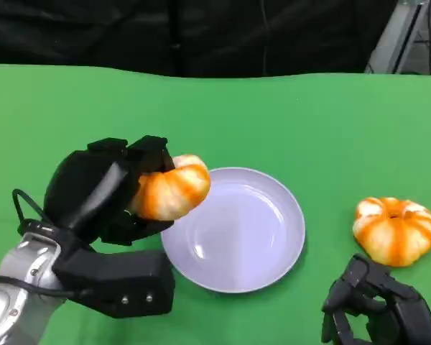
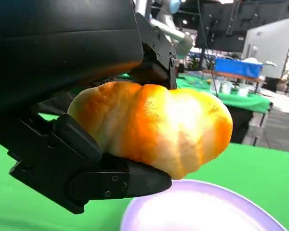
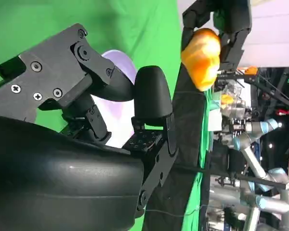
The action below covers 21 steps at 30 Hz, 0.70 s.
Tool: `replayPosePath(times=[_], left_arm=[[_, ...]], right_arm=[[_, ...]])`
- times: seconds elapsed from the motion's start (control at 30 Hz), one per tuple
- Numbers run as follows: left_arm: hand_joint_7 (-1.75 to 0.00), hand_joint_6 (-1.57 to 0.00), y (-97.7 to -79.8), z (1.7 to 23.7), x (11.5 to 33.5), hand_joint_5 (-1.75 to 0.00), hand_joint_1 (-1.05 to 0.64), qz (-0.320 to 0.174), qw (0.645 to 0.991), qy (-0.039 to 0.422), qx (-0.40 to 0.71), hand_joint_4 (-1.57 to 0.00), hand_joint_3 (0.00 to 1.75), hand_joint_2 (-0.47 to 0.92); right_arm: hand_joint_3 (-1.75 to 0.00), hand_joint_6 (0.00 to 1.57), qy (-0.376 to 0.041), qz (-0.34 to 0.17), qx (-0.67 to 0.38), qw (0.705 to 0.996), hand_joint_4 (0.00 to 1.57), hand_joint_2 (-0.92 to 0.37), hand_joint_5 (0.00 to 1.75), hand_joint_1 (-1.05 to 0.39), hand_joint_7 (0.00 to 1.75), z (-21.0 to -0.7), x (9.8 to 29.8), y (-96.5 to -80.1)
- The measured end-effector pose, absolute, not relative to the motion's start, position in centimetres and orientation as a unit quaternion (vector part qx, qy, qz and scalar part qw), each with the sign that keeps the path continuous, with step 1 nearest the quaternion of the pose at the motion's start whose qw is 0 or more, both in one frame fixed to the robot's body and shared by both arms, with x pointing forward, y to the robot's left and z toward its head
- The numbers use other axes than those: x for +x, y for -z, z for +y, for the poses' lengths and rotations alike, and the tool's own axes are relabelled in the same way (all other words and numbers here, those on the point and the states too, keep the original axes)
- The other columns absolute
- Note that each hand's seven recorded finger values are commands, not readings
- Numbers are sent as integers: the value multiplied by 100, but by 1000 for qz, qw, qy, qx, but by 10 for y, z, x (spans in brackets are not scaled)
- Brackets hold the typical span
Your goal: Grasp the bread from the table and place it into the plate.
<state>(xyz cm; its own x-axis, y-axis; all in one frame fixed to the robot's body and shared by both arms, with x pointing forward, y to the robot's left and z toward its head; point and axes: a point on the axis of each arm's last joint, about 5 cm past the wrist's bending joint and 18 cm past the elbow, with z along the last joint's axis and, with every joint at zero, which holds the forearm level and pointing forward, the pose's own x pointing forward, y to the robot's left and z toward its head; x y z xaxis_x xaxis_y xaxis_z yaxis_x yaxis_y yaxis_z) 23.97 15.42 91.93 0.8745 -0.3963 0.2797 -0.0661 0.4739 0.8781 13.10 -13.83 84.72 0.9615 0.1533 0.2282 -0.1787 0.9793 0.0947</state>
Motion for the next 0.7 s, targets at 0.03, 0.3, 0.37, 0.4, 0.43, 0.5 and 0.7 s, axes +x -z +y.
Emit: replayPosePath(times=[0.03, 0.3, 0.37, 0.4, 0.43, 0.5, 0.7], left_arm=[[-175, -57, -920, 154, 240, -175, -7, -230, 827, 100, 504, -64, 76, 67], [-175, -51, -892, 116, 256, -175, -9, -213, 821, 154, 507, -58, 49, 82], [-175, -50, -890, 111, 260, -175, -8, -206, 819, 160, 512, -57, 45, 83], [-175, -49, -889, 109, 263, -175, -8, -204, 818, 162, 513, -57, 43, 83], [-175, -49, -888, 108, 265, -175, -8, -203, 817, 163, 514, -57, 43, 83], [-175, -49, -885, 105, 267, -175, -8, -199, 817, 164, 516, -57, 42, 83], [-175, -47, -873, 98, 270, -175, -7, -192, 810, 169, 527, -55, 19, 91]], right_arm=[[-118, 75, -84, -111, 57, 989, 82, -57, 175, -16, 154, -138, 131, -847], [-118, 75, -82, -109, 59, 989, 82, -57, 175, -16, 155, -137, 129, -847], [-118, 75, -81, -109, 59, 989, 82, -57, 175, -16, 155, -137, 129, -847], [-118, 75, -80, -109, 60, 989, 82, -57, 175, -16, 155, -137, 128, -847], [-119, 75, -79, -110, 60, 989, 83, -57, 175, -16, 155, -136, 128, -848], [-119, 75, -78, -114, 62, 988, 83, -56, 175, -16, 155, -135, 129, -849], [-120, 75, -78, -117, 65, 988, 82, -55, 175, -17, 155, -133, 129, -851]])
